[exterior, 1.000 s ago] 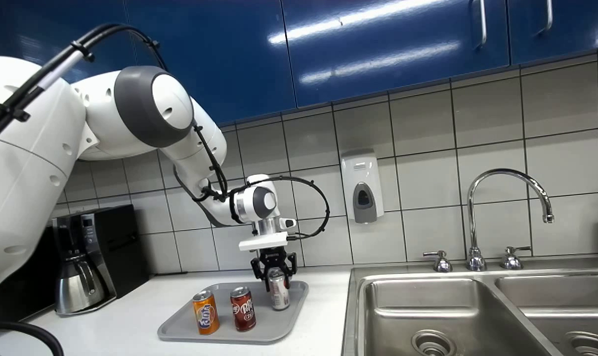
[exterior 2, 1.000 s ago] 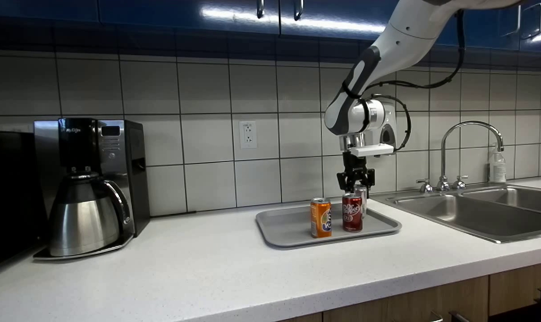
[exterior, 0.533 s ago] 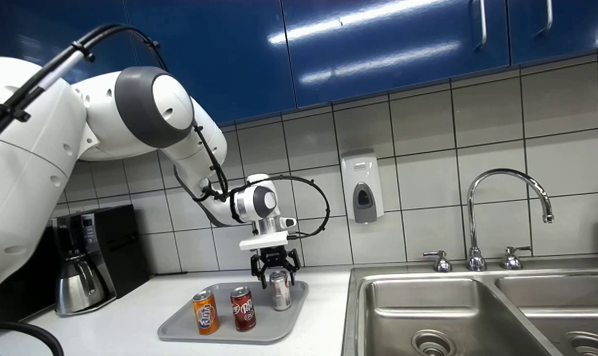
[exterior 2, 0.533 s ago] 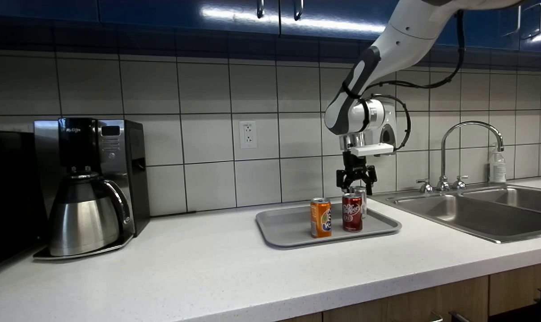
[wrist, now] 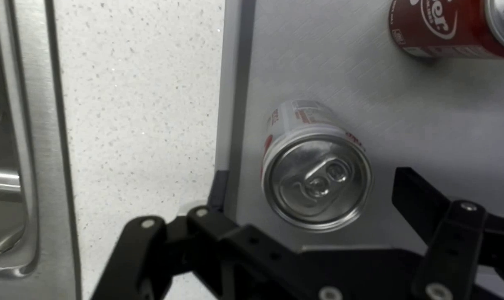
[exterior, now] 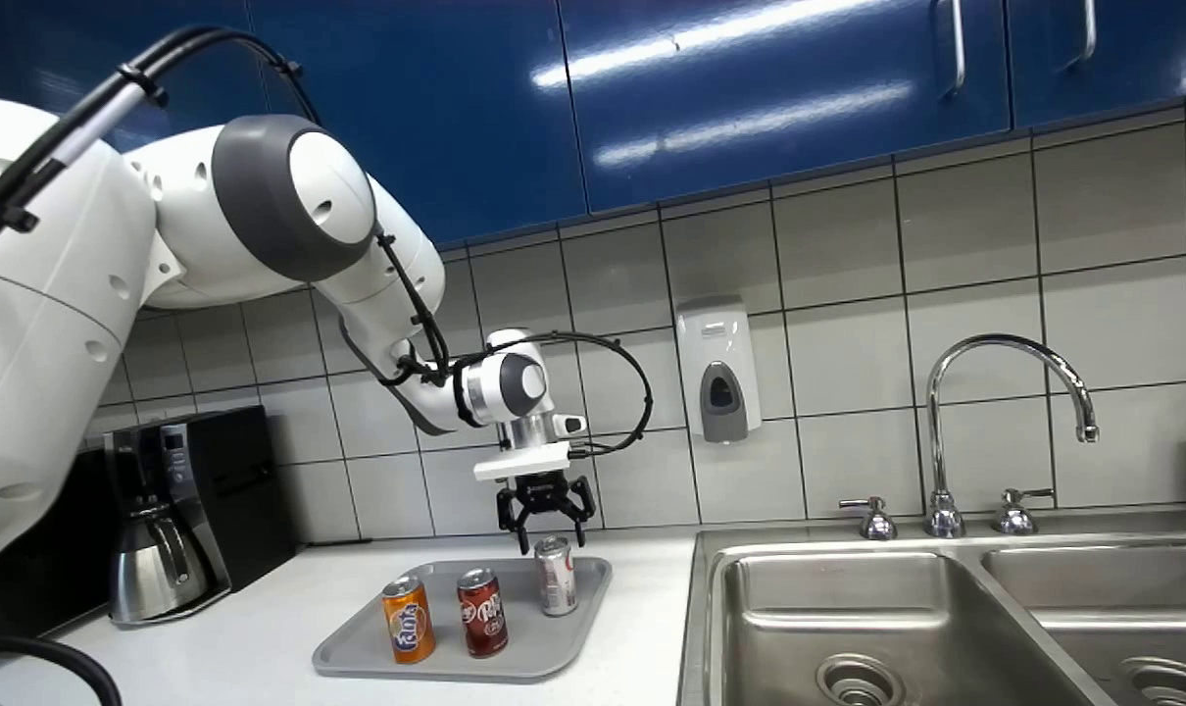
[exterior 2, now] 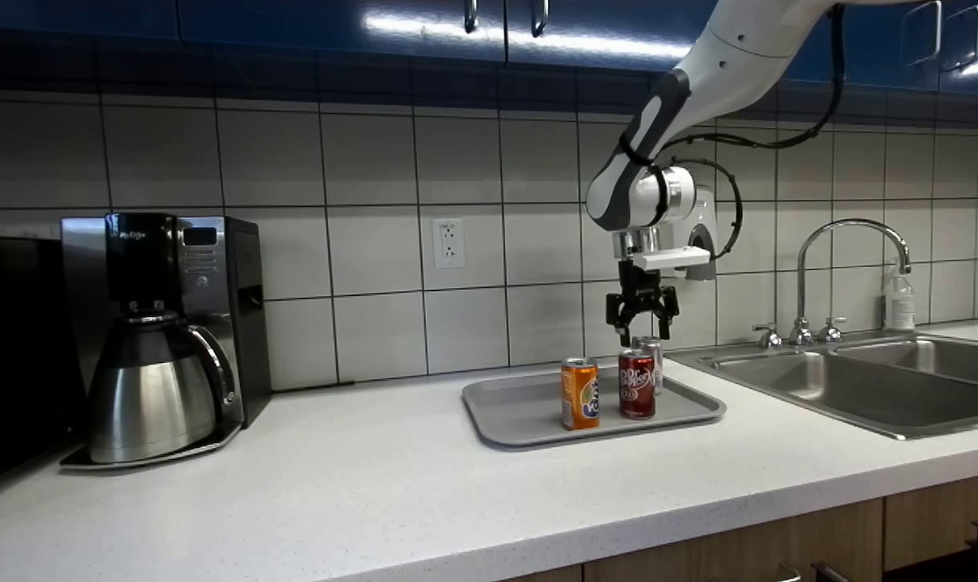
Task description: Shift the two cans to the tray
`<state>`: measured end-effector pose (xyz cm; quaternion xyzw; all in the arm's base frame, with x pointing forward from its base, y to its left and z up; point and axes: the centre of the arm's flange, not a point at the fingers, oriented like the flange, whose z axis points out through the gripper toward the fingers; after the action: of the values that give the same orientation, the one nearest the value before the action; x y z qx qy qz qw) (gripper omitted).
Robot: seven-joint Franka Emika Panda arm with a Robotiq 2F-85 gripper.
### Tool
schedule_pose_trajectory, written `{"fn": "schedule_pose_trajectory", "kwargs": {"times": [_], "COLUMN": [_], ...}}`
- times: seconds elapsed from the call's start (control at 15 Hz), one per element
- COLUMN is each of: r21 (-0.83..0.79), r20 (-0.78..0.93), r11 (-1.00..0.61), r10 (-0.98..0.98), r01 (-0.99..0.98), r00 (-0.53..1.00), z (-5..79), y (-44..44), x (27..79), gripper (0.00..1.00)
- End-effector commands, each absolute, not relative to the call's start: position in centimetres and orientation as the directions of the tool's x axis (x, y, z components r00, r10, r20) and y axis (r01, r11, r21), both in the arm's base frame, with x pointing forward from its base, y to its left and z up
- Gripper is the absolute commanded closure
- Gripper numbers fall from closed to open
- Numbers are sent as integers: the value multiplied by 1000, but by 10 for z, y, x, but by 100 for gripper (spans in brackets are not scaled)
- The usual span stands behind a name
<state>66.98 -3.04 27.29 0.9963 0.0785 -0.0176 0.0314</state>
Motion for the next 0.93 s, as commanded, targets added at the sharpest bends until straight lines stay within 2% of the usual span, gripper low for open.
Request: {"fn": "schedule_pose_trajectory", "kwargs": {"times": [0.0, 0.87], "r21": [62, 48], "r20": [-25, 43], "r11": [-986, -990], "r10": [151, 133], "r01": [152, 131], "r00": [988, 990], "z": [300, 350], "y": [-34, -54], "x": [663, 619], "gripper": [0, 0]}}
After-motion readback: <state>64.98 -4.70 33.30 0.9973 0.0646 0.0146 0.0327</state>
